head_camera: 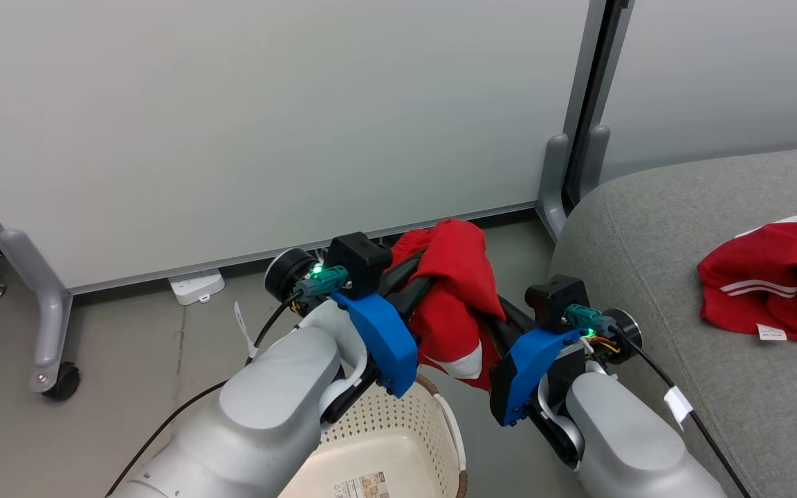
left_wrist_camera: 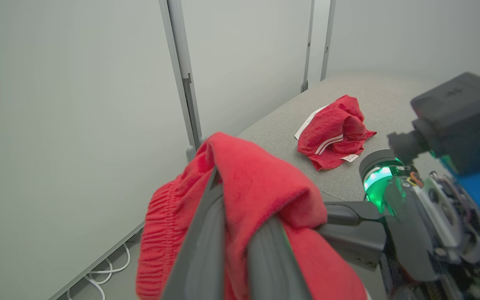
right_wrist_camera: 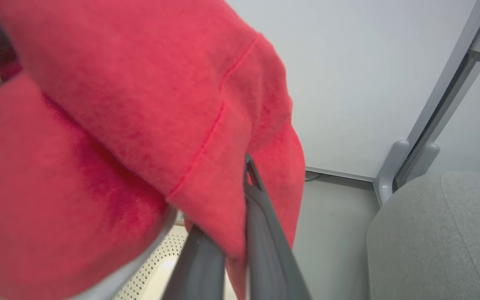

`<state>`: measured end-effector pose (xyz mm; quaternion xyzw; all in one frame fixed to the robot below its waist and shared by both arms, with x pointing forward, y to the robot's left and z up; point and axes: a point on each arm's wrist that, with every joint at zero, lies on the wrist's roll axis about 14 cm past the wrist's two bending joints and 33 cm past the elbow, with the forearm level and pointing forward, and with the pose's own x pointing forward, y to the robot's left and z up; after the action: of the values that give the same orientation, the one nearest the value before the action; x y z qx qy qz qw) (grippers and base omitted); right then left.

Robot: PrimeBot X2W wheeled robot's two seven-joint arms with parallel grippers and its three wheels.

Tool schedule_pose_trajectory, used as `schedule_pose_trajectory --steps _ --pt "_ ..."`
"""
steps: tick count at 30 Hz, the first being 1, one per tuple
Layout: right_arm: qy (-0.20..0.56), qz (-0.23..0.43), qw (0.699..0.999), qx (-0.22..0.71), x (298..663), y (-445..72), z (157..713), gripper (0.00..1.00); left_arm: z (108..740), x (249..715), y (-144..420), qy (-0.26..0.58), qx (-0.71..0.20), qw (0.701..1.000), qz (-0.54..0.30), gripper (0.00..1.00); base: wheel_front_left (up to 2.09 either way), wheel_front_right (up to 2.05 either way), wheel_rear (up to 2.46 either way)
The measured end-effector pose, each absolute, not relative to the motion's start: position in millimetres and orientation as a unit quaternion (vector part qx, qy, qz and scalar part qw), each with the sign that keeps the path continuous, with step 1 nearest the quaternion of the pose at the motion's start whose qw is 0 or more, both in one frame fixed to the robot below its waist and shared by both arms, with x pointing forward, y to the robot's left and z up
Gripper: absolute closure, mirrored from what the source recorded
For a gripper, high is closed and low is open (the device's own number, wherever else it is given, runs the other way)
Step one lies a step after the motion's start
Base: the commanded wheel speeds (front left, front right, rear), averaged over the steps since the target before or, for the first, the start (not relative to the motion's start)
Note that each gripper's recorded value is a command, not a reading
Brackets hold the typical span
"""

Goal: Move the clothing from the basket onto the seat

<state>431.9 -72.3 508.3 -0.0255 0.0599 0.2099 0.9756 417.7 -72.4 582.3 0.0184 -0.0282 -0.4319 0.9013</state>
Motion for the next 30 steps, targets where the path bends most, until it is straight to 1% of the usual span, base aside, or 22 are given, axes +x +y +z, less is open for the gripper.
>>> schedule_pose_trajectory --steps 2,3,4,5,16,23,30 --pt "0.062 0.210 0.975 -0.025 431.2 -72.5 506.6 1.00 581.9 417.4 -72.8 -0.028 0.018 0.901 -0.432 1.00 0.00 0.00 0.00" --pt "0.063 0.209 0.976 -0.024 431.2 -72.7 506.1 1.00 581.6 417.5 -72.7 -0.027 0.017 0.901 -0.432 0.96 0.00 0.00 0.00" --pt "0.062 0.209 0.976 -0.024 431.4 -72.9 506.1 1.00 581.2 417.5 -72.6 -0.026 0.018 0.901 -0.432 0.56 0.00 0.00 0.00" --pt "0.063 0.209 0.975 -0.025 431.6 -73.2 505.7 1.00 580.9 417.7 -72.6 -0.026 0.018 0.901 -0.432 0.00 0.00 0.00 0.00" --pt "0.064 0.204 0.977 -0.016 434.0 -76.3 504.6 1.00 581.1 419.3 -71.5 -0.026 0.003 0.904 -0.426 0.00 0.00 0.00 0.00" --pt "0.054 0.182 0.982 -0.001 444.6 -89.4 510.7 1.00 559.1 408.2 -65.5 -0.007 -0.023 0.906 -0.423 0.00 0.00 0.00 0.00" --pt "0.047 0.156 0.987 0.003 454.4 -109.8 515.1 1.00 547.3 395.0 -50.3 -0.011 -0.051 0.912 -0.407 0.00 0.00 0.00 0.00"
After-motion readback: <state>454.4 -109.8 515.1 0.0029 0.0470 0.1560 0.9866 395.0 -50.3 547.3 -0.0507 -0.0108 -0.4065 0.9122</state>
